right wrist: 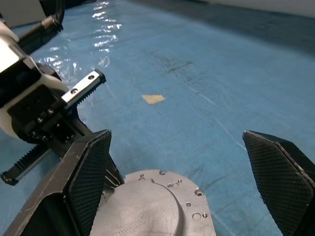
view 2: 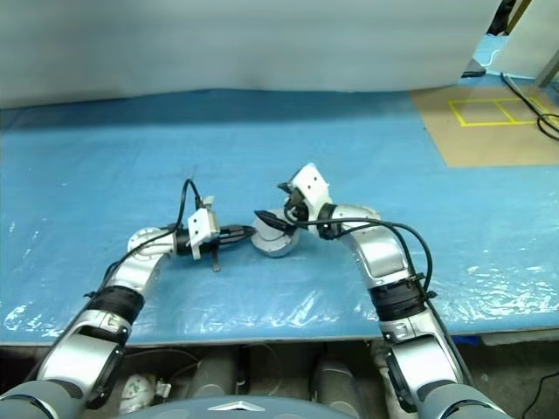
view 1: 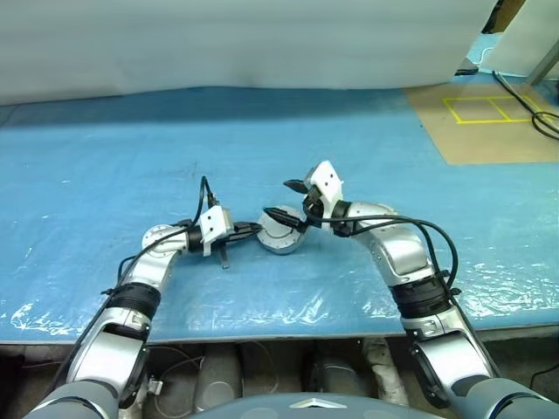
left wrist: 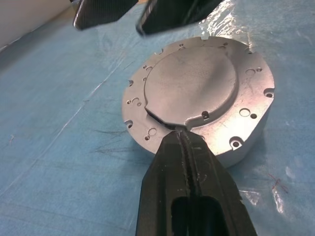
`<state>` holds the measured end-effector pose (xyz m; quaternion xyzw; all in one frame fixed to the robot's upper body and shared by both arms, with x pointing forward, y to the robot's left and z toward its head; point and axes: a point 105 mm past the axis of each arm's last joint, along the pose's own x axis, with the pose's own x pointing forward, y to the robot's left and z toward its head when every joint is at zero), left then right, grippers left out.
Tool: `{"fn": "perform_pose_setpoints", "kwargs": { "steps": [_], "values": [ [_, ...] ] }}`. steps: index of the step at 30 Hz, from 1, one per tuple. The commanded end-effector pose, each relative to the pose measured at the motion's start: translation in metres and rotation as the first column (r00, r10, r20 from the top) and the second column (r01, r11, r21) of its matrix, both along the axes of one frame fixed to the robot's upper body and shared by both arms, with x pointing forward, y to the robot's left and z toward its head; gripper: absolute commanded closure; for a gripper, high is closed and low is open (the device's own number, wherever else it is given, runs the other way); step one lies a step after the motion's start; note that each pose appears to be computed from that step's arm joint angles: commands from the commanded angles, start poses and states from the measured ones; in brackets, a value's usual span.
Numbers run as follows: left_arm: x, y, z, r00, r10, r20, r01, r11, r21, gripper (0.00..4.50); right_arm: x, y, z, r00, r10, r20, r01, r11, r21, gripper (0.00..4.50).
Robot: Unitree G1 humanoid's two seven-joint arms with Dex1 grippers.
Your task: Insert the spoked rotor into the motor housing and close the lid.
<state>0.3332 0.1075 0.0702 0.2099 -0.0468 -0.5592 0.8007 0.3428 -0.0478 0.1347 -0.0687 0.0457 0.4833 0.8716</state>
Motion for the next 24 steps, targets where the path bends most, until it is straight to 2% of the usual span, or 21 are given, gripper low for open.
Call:
{"fn": "perform_pose_setpoints", "kwargs": {
  "steps": [1,4,7,9,18,24],
  "values": [
    [-0.003,0.003,-0.009,0.999,-0.004,-0.032,0.005,1.0,0.03,4.45,-0.005,-0.001,0.015,0.998,0.015,-0.059,-0.008,0.993,0.12,0.04],
    [-0.004,0.004,-0.009,1.0,-0.005,-0.03,0.005,1.0,0.029,4.45,-0.001,-0.016,0.003,0.968,-0.026,-0.248,0.071,0.982,0.176,0.04],
    [-0.005,0.003,-0.008,1.0,-0.006,-0.029,0.007,1.0,0.026,4.45,-0.004,-0.039,-0.012,0.885,-0.013,-0.465,0.145,0.958,0.249,0.04],
    [-0.005,0.003,-0.008,1.0,-0.007,-0.03,0.007,1.0,0.026,4.45,-0.009,-0.048,-0.012,0.838,0.03,-0.545,0.167,0.936,0.309,0.04],
    [-0.004,0.003,-0.008,1.0,-0.005,-0.028,0.006,1.0,0.027,4.45,-0.018,-0.058,-0.046,0.731,-0.016,-0.682,0.26,0.931,0.257,0.04],
    [-0.004,0.002,-0.009,1.0,-0.004,-0.025,0.005,1.0,0.026,4.45,-0.023,-0.056,-0.06,0.702,-0.025,-0.711,0.269,0.935,0.232,0.04]
  ]
}}
